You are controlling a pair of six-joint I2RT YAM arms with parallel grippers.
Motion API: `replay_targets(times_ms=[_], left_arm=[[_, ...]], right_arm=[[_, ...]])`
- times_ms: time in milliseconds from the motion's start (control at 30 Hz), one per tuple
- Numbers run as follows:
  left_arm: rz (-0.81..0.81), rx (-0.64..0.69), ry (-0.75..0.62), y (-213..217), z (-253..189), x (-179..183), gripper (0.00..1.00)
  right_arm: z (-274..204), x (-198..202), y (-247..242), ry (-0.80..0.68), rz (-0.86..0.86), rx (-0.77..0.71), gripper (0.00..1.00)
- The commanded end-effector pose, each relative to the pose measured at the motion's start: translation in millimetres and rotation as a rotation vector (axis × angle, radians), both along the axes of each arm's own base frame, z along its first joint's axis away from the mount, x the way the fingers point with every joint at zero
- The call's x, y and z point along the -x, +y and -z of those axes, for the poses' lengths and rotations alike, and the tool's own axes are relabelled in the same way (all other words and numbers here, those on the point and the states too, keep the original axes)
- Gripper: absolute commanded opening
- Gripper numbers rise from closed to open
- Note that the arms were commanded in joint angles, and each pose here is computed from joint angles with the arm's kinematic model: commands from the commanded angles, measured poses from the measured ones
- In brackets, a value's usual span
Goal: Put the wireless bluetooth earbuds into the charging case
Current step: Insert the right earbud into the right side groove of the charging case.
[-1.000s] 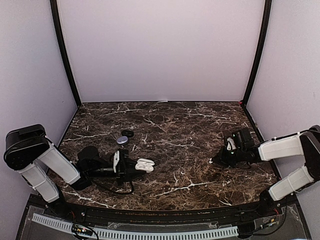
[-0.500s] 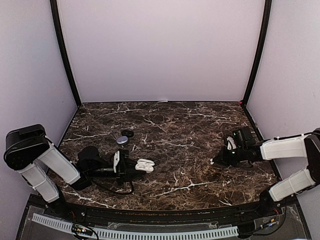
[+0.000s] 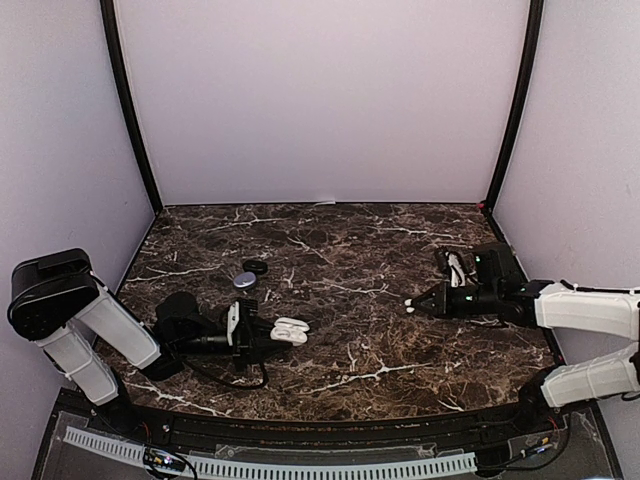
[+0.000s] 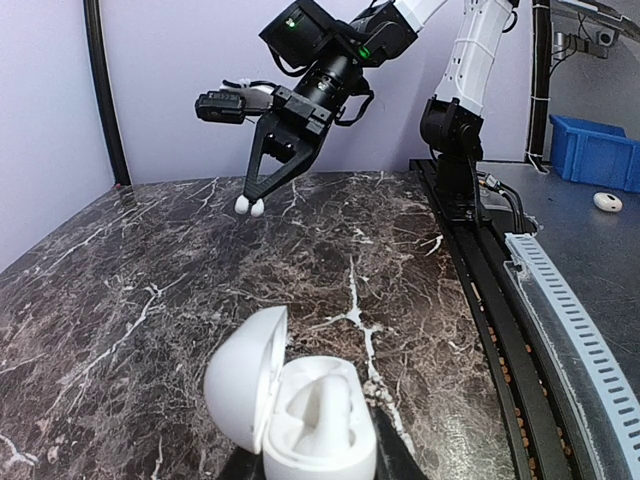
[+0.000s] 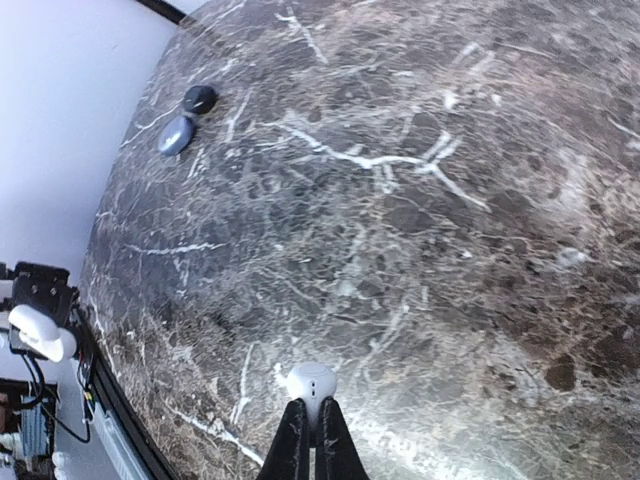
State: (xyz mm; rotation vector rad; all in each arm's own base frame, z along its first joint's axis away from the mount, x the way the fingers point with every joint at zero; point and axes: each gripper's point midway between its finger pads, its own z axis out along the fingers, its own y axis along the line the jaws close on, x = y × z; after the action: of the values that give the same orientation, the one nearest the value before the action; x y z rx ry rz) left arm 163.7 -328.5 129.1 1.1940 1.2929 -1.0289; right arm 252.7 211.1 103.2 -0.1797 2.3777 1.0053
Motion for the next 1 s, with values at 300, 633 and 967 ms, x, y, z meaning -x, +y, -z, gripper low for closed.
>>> replay_targets(times_ms=[300, 633, 967], left_arm=[[0.108, 0.079, -0.071, 0, -20, 18, 0.15], [0.134, 0.073, -0.052, -3, -17, 20, 0.14], [0.123, 0.066, -0.045, -3, -16, 19, 0.15]], right_arm=[[-100, 55, 87, -0.480, -0.446, -0.112, 0.00], [-116, 94, 164, -0.714, -0.723, 0.019, 0.00], [-112, 97, 195, -0.785, -0.778, 0.065, 0.00]])
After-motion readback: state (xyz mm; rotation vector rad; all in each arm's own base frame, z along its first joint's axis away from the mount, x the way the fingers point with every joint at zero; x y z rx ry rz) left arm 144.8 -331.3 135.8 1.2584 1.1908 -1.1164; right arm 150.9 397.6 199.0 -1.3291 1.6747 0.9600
